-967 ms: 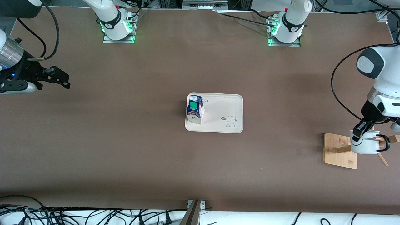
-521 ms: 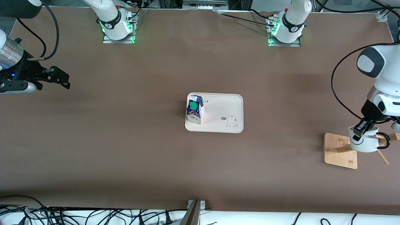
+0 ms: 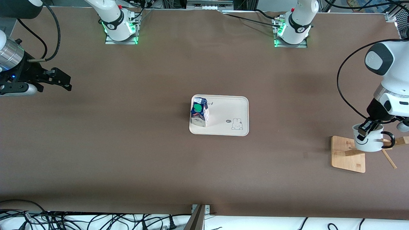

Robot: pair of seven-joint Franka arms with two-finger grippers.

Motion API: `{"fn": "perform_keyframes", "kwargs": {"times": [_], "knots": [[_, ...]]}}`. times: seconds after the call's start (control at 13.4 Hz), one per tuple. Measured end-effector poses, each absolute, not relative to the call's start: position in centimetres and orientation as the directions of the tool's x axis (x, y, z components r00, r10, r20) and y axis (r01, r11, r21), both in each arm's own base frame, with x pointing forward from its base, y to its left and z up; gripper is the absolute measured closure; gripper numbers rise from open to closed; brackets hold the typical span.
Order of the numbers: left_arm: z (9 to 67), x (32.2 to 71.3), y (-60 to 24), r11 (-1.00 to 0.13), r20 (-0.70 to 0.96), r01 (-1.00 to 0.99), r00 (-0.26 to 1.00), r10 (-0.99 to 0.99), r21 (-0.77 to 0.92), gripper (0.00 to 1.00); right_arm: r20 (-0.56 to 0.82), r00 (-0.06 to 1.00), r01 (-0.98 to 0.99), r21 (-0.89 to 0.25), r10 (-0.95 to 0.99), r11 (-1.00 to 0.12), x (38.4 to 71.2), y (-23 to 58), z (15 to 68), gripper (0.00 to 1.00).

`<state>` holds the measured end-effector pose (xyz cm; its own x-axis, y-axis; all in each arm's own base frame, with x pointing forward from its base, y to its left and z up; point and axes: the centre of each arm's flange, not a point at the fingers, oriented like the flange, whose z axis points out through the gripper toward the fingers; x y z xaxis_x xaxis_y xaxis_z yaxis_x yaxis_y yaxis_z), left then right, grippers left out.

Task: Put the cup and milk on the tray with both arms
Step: 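Grasp the mug rim with the left gripper and lift it off, then carry the white mug with the left gripper over the tray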

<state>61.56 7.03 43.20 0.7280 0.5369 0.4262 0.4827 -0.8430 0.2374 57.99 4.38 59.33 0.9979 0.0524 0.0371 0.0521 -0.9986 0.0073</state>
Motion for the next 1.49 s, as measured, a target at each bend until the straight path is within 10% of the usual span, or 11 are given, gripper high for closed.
{"fn": "perform_keyframes", "kwargs": {"times": [1.49], "knots": [[48.6,61.2,-6.7,-0.958,0.377,0.220,0.885,0.275,0.181,0.92,0.037,0.998,0.052,0.007,0.052,-0.999,58.0,4.4,59.3,0.00]]}}
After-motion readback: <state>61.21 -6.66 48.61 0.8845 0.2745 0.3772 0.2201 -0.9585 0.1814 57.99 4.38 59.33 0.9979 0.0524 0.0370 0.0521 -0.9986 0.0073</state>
